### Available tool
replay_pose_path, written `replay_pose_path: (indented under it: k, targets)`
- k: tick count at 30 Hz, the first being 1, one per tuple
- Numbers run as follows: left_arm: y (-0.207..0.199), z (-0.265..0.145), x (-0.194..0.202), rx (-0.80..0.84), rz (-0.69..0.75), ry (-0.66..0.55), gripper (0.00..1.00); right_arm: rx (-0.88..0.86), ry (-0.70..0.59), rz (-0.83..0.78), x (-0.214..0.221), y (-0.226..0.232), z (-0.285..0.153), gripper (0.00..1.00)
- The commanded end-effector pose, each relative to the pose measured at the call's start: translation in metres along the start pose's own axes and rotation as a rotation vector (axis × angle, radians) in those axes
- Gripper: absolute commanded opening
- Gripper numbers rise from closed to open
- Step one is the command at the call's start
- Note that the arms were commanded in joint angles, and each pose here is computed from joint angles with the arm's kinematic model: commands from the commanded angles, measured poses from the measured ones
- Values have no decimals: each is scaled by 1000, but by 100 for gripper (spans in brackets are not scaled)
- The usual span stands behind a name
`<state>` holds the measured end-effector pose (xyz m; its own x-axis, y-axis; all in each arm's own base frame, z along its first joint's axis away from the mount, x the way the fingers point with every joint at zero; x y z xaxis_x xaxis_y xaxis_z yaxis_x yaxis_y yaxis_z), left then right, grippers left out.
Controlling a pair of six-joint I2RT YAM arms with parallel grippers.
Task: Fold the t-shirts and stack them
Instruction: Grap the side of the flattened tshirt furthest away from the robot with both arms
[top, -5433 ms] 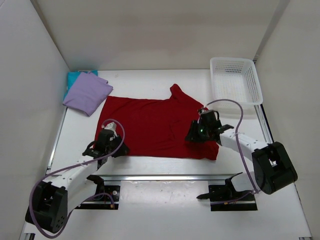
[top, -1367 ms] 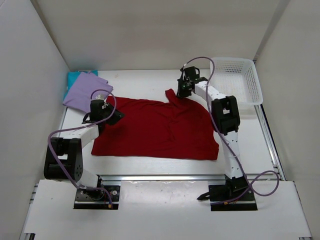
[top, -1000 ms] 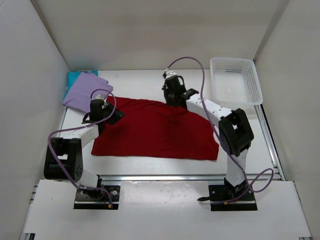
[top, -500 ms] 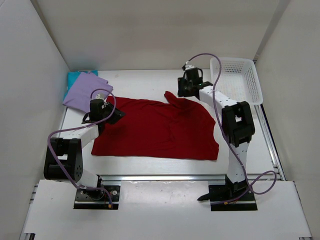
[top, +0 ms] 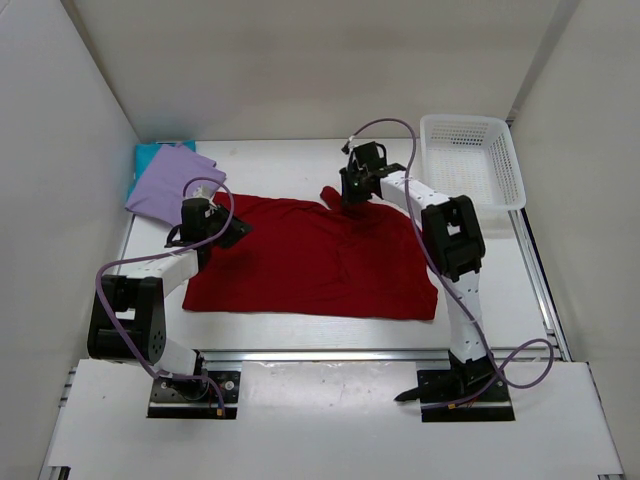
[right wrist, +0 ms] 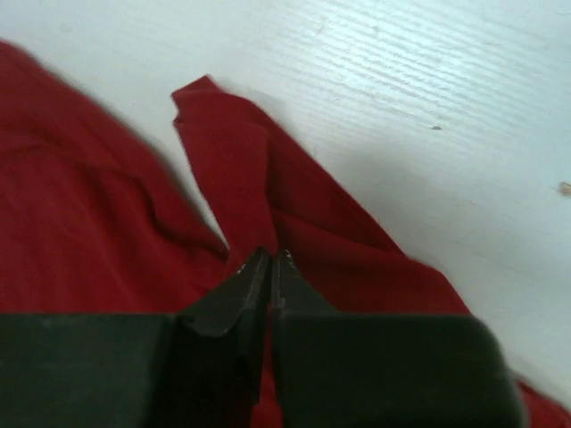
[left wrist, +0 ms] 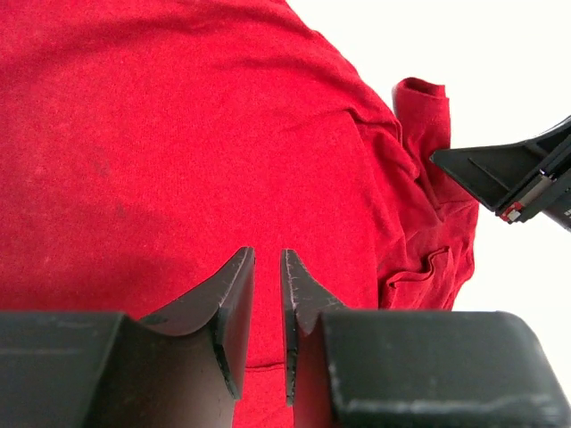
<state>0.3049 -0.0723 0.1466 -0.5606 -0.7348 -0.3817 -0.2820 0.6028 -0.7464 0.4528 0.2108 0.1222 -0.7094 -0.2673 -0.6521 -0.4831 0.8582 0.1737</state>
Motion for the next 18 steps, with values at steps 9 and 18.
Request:
replay_pose_path:
  k: [9,18]
  targets:
    - [-10,-1,4,54,3,3,29,335,-126,-197,21,105,-66,0]
    - [1,-12,3,54,-7,-15,30,289,-80,-265,109,160,-99,39]
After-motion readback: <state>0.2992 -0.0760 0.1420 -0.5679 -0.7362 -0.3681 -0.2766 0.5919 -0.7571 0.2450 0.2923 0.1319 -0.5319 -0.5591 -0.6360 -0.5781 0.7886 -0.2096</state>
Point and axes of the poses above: each gripper's point midway between its finger pads, its own z axis out along the fingers, its own y axis along the line the jaws close on, x = y × z, the point moved 10 cm from there along -z, back along the fingers, and after that the axes turned 9 degrees about -z, right-handed, at the moved point
